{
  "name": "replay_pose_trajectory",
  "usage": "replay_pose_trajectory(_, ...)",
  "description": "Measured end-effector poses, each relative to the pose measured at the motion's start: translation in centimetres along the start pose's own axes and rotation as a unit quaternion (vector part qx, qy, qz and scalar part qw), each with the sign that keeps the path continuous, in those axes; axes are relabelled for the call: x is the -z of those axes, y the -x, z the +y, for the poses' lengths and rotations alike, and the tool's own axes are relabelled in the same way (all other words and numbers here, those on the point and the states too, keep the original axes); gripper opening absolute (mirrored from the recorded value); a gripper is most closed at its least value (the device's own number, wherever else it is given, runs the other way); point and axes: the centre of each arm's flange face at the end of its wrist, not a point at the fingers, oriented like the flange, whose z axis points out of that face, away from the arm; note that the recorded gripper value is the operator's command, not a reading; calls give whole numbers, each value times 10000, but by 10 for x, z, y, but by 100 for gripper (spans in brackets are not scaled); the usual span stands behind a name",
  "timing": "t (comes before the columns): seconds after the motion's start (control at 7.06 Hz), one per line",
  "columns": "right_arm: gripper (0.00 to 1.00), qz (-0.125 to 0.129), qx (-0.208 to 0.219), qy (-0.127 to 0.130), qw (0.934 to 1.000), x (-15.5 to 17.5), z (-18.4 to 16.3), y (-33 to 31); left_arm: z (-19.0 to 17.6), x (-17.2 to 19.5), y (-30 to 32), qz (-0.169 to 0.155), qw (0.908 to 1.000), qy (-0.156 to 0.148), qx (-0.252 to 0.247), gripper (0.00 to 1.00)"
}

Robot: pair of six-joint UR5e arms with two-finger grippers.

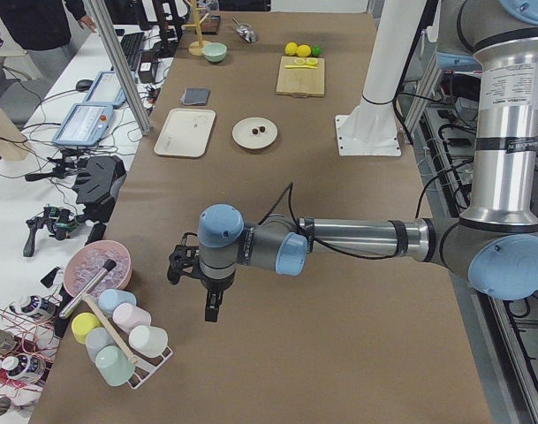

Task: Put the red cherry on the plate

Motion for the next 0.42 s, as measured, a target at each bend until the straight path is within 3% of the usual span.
replay_pose_trajectory(0.42,100,-6,-5,-14,10000,1,-1,0,-2,0,-2,-4,10000,-5,-7,98)
